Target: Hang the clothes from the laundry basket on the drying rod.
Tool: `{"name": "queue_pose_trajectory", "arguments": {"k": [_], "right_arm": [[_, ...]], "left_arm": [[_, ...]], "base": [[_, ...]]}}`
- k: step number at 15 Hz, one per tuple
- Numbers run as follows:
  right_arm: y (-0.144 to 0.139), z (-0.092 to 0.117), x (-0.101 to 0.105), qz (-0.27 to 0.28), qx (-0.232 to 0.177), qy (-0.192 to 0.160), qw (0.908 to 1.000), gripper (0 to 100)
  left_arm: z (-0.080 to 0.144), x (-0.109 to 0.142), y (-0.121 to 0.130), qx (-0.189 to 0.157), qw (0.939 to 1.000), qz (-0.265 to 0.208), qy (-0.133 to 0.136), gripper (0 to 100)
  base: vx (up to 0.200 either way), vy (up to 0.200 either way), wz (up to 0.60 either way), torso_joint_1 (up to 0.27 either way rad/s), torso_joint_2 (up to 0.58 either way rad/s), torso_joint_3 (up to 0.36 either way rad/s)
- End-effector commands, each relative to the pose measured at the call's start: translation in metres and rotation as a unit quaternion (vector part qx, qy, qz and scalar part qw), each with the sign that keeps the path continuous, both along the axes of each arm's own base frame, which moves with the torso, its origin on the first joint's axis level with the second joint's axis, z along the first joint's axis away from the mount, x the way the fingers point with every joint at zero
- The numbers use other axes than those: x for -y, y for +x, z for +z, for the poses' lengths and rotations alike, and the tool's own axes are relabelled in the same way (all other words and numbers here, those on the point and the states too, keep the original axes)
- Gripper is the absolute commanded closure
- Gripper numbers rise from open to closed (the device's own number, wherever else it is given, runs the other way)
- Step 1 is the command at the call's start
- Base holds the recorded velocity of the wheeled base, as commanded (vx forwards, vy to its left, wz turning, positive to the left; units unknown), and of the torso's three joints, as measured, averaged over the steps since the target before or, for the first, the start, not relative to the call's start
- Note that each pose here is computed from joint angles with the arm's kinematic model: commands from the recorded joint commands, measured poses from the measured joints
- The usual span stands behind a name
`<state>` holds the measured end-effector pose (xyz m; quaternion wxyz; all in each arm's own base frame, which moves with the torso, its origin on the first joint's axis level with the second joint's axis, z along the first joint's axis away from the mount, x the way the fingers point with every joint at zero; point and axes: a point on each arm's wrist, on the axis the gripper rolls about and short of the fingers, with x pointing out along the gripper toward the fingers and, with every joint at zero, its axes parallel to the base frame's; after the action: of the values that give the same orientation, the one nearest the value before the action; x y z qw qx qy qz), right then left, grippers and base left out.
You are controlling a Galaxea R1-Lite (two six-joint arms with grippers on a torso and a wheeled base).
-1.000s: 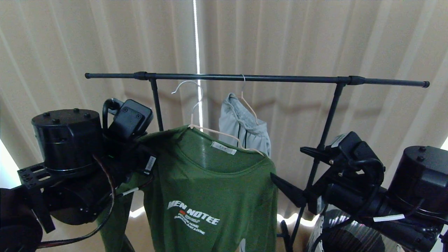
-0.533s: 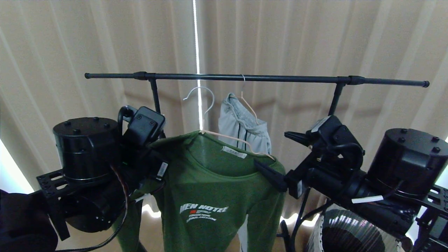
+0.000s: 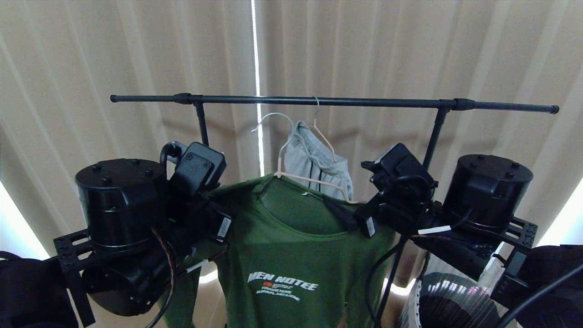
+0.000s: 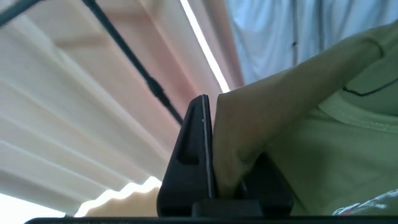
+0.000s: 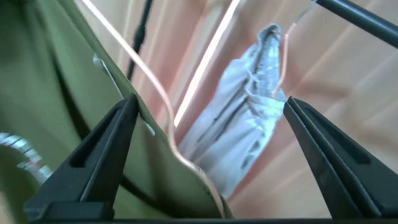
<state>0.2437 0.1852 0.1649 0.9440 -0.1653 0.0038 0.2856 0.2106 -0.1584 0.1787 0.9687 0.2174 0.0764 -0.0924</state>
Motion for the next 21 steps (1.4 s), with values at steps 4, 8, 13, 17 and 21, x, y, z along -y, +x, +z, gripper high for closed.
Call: {"name": "queue_pose_trajectory", "arguments": {"k": [4, 8, 13, 17, 21], "right_arm": [[0.006, 0.001, 0.004, -0.009, 0.016, -0.019, 0.9996, 0], [0.010, 0.003, 0.014, -0.027, 0.017, -0.019, 0.9993, 0], [0.010, 0.002, 0.016, -0.029, 0.017, -0.019, 0.9993, 0], [0.011, 0.003, 0.014, -0.027, 0.018, -0.018, 0.9993, 0], [0.012, 0.004, 0.013, -0.027, 0.021, -0.017, 0.9993, 0]], "left_arm": [[-0.004, 0.006, -0.008, -0.006, 0.9998, -0.019, 0.006, 100], [-0.005, 0.002, -0.006, -0.006, 0.9999, -0.008, 0.008, 100], [-0.003, -0.003, -0.001, -0.002, 0.9998, 0.020, 0.010, 100], [-0.003, -0.013, 0.000, -0.002, 0.9992, 0.038, 0.012, 100], [-0.007, -0.013, -0.004, -0.007, 0.9993, 0.033, 0.016, 100]], "base": [[0.000, 0.000, 0.00, 0.000, 0.00, 0.000], [0.000, 0.000, 0.00, 0.000, 0.00, 0.000], [0.000, 0.000, 0.00, 0.000, 0.00, 0.000], [0.000, 0.000, 0.00, 0.000, 0.00, 0.000], [0.000, 0.000, 0.00, 0.000, 0.00, 0.000]]}}
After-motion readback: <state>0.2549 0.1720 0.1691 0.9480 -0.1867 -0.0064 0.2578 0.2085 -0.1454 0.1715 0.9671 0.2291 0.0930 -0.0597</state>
